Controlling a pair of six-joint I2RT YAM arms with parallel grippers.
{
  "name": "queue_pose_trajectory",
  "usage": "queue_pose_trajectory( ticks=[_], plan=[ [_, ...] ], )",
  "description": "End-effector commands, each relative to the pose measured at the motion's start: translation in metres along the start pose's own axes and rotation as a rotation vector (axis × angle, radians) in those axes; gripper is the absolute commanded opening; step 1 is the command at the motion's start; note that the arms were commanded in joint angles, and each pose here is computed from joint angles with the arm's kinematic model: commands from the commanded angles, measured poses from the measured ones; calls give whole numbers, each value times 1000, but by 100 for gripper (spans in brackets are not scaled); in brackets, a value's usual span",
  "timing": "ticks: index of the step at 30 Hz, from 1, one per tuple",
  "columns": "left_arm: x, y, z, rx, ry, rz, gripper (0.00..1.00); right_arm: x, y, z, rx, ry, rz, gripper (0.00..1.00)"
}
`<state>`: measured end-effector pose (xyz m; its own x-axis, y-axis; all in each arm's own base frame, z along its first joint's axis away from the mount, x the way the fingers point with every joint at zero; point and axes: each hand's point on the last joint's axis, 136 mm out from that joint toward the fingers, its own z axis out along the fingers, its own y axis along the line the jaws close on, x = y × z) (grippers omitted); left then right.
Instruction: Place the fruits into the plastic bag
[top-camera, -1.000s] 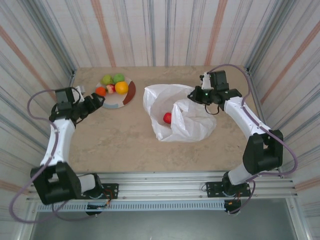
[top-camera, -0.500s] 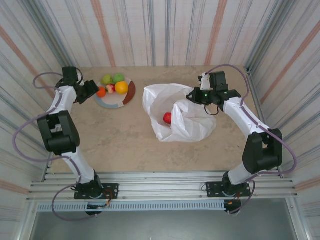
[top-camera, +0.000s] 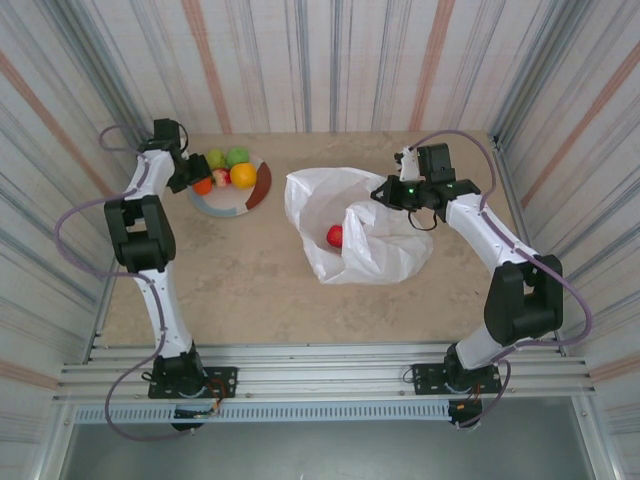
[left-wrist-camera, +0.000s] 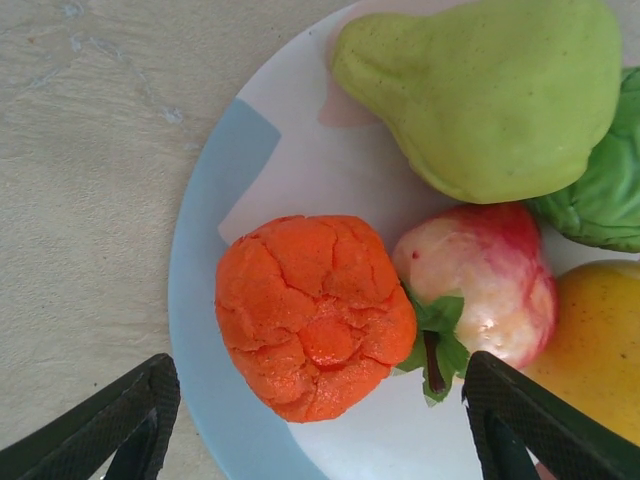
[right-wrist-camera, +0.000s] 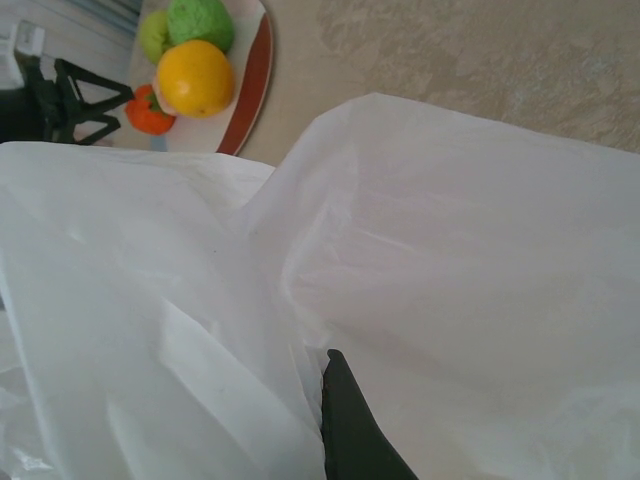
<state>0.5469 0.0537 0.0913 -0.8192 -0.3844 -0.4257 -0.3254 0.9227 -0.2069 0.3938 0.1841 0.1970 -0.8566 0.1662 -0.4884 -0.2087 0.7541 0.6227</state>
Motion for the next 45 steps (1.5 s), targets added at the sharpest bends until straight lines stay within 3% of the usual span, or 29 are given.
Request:
queue_pose_trajectory(
  ticks=[1, 24, 34, 45],
  plan=[
    [1, 6, 2, -52, 20, 43, 78, 5, -7, 5, -2, 26, -5, 0],
    [6, 2, 32, -44, 57, 67, 77, 11, -12, 10, 4, 50, 5, 0],
    [6, 3, 35, -57, 66, 88, 68, 12, -13, 13, 3, 58, 9, 0],
    [-7, 4, -9, -89, -5, 97, 59, 13, -13, 14, -1, 61, 12, 0]
  ],
)
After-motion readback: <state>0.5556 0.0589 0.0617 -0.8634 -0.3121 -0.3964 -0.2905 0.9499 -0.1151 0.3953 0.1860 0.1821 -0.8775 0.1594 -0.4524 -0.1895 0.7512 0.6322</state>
